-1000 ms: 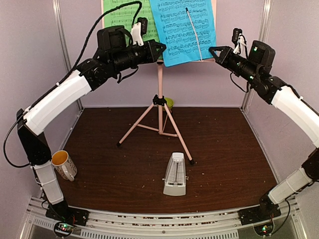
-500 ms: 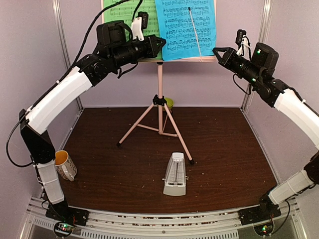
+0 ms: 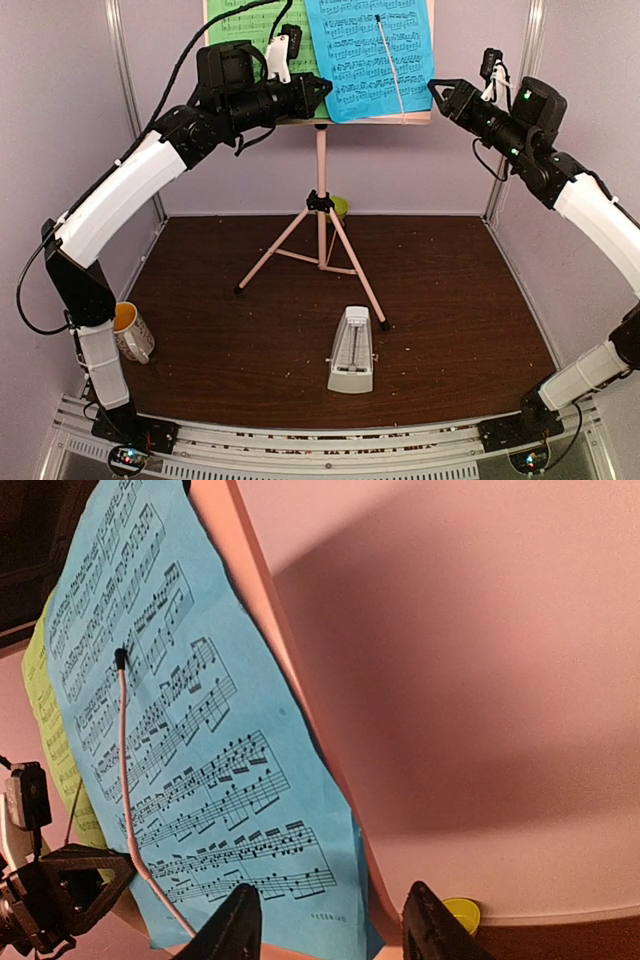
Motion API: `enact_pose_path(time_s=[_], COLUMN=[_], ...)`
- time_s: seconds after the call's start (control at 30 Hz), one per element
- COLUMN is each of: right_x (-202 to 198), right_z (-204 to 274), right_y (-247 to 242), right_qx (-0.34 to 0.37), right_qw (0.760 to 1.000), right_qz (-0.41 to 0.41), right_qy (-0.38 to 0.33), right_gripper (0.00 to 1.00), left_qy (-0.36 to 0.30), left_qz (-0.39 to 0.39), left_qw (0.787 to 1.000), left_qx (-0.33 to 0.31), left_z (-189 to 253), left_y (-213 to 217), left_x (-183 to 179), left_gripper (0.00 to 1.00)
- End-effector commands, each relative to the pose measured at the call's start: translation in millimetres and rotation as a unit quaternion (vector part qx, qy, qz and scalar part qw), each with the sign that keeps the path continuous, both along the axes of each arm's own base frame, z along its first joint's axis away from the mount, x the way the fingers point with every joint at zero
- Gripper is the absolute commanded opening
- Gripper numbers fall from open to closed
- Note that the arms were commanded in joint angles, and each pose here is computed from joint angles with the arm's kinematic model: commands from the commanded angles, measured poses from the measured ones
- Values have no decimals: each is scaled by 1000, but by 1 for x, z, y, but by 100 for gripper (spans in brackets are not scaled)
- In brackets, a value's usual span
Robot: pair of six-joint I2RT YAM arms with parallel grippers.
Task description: Set up the instrument practice props
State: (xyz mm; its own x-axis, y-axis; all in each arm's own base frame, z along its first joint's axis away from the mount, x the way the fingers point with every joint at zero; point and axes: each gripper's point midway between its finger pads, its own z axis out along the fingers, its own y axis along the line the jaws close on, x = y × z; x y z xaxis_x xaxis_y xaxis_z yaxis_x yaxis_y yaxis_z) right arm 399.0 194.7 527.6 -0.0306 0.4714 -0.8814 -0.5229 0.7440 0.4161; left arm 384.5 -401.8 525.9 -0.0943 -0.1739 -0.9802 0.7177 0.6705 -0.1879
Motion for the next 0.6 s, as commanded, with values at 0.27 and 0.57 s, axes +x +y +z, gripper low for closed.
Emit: enact_pose_path(time_s=[0.27,0.57], right_x=[9,4], right_z=[10,2], right_y=[8,3], right_qx=[6,-1], right_qw=[1000,1000], right_qz=[17,6], right_qy=[-10,-9], right_gripper=[31,0], left_qy=[-28,-31], left_qz=[-21,-21], left_qw=[999,999], left_qx=[-5,-4], left_z=[16,18], left_y=[-1,-2], left_x=[-4,-1], left_gripper=[0,0])
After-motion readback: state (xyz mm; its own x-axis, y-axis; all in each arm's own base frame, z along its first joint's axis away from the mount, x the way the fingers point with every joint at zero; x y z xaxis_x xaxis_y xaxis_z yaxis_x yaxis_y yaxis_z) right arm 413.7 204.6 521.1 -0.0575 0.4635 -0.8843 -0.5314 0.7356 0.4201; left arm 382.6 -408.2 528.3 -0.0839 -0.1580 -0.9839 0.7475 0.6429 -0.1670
